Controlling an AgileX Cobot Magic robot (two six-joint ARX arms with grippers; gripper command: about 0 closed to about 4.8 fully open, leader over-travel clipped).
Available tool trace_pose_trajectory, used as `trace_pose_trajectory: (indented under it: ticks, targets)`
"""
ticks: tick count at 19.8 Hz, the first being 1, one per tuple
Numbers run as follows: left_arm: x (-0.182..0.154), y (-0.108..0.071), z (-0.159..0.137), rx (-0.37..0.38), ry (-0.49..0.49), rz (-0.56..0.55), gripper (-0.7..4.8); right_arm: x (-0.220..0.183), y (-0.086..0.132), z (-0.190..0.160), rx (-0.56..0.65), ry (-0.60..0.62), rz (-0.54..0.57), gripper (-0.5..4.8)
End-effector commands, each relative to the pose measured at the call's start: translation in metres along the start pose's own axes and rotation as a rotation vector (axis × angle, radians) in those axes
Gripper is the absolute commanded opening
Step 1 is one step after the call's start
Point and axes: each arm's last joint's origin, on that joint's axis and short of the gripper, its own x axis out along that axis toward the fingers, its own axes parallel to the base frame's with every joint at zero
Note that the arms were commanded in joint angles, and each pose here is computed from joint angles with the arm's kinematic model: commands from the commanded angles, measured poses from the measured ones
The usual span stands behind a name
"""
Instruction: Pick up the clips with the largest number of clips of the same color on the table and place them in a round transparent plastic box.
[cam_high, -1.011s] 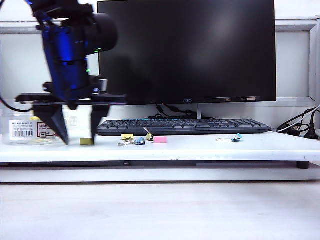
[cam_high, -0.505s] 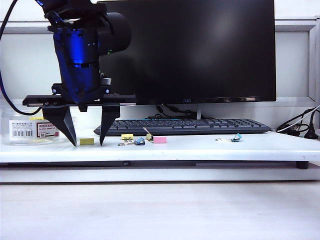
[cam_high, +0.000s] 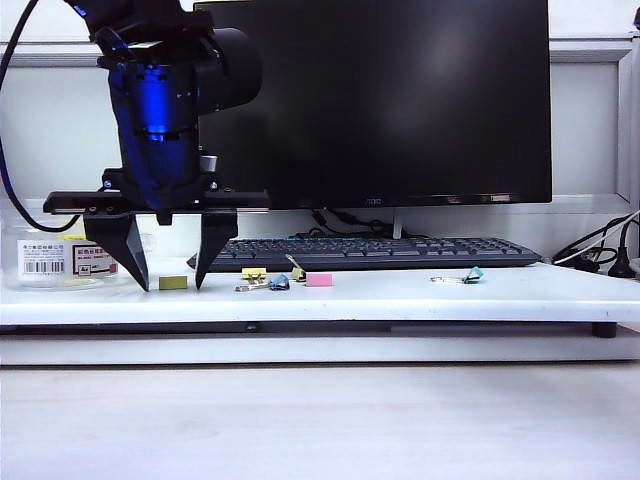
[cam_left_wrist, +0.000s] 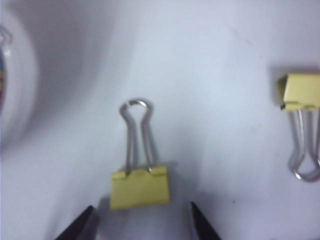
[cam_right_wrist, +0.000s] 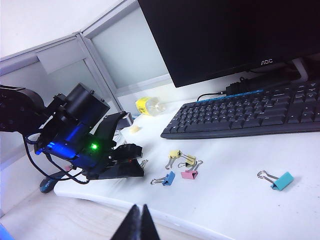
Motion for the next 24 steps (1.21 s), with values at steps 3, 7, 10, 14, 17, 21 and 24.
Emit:
trace_pose_trajectory:
  ticks: [3,7,10,14,17,21,24]
  targets:
    - [0.0097,0.0046,-0.0042,0.0,0.037,0.039,2.44,-0.0002,0.0015,0.0023,-0.008,-0.011,0.013,-0.06]
    - [0.0108,0.0036,-0.004,-0.006,0.032,0.033,2.04,-0.0002,0.0014,0.0021,-0.006,-0.009,0.011,-0.06]
    - [0.0108,0.0036,-0.0039,-0.006,0.032,0.033,2.04,-0.0002,0.0013,0.0021,-0.006,-0.009,0.011,-0.06]
    - [0.0106,0.003,-0.0047,-0.019,0.041,0.025,1.74,-0.0002,0.0013,0.0021,-0.007,-0.011,0.008,-0.06]
    - [0.0103,0.0025,-0.0053,-0.017,0.041,0.025,1.73,-0.0002,0.0012,0.0022,-0.007,-0.011,0.008,-0.06]
    - [0.0103,0.0025,-0.0052,-0.016,0.041,0.025,1.19,-0.0002,0.0012,0.0021,-0.006,-0.011,0.008,-0.06]
    - [0.0103,0.0026,-0.0052,-0.015,0.041,0.026,1.1,-0.0002,0.0012,0.0021,-0.006,-0.011,0.008,-0.06]
